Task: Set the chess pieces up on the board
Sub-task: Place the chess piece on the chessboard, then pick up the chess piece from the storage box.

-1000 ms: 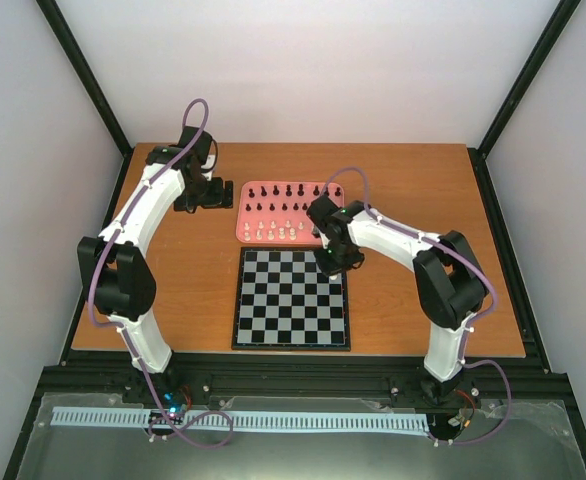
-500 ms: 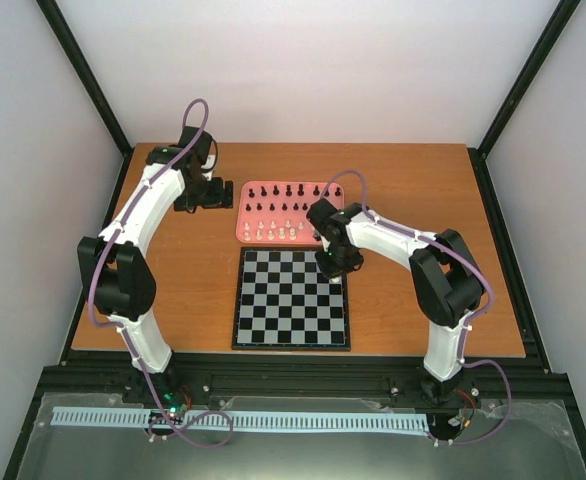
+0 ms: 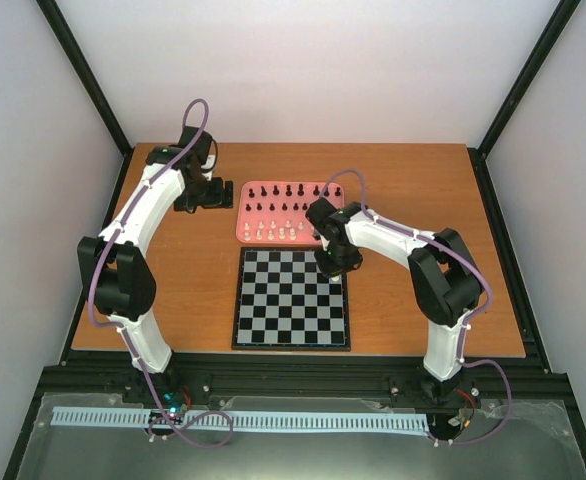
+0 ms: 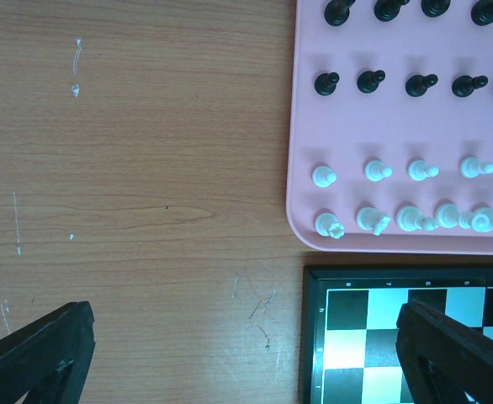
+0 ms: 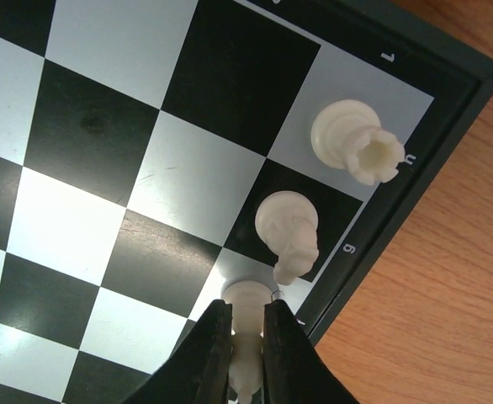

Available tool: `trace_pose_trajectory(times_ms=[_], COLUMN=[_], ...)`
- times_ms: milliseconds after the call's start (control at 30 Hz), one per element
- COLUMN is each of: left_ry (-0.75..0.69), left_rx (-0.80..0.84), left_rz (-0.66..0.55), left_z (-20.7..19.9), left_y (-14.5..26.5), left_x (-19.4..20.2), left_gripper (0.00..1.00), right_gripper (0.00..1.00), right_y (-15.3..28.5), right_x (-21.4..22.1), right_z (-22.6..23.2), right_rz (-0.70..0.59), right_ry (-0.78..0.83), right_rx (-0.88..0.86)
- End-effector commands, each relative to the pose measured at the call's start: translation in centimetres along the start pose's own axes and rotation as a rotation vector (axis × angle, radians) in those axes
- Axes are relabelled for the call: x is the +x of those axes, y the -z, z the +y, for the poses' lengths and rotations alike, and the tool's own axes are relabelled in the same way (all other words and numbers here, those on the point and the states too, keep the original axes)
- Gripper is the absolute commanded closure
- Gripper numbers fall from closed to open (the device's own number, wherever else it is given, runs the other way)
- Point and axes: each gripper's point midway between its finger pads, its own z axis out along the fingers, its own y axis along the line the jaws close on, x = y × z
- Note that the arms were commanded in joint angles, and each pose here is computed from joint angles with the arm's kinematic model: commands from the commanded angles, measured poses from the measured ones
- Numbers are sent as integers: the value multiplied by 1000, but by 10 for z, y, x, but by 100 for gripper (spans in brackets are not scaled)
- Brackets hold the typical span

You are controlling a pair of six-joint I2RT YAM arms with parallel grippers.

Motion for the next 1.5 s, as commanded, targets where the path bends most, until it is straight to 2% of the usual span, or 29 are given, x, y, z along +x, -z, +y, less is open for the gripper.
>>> trace_pose_trajectory(times_ms=[0, 133, 267, 367, 433, 567, 700, 933, 1267, 1467], left_ry=[4, 4, 6, 5, 4, 4, 6, 7, 5, 7], left_rx=[4, 6, 7, 5, 5, 6, 10, 16, 18, 15], left_rz=[-32, -31, -31, -31, -34, -34, -38, -47, -47, -38], left_z=[-1, -1, -2, -1, -1, -2, -3, -4, -4, -3], left_y=[8, 7, 8, 8, 9, 9, 10, 15, 14, 11], left_x=[-6, -7, -8, -8, -9, -10, -11, -13, -12, -10], left_gripper=[0, 0, 0, 0, 0, 0, 0, 0, 0, 0], right_gripper=[86, 77, 55, 44, 41, 40, 40, 49, 52, 54], right_y=[1, 4, 14, 32, 50, 96, 111, 73, 32, 25], right_x=[-1, -2, -5, -12, -19, -46, -90, -145, -161, -162], right_z=[4, 7, 9, 10, 11, 14, 23, 53, 59, 60], right_rz=[-3, -7, -29, -56, -82, -166, -232, -244, -217, -214], right_ry=[16, 22, 30, 36, 43, 67, 90, 57, 79, 84], right_rx=[-3, -16, -27, -30, -28, -20, -17, -121, -124, -125])
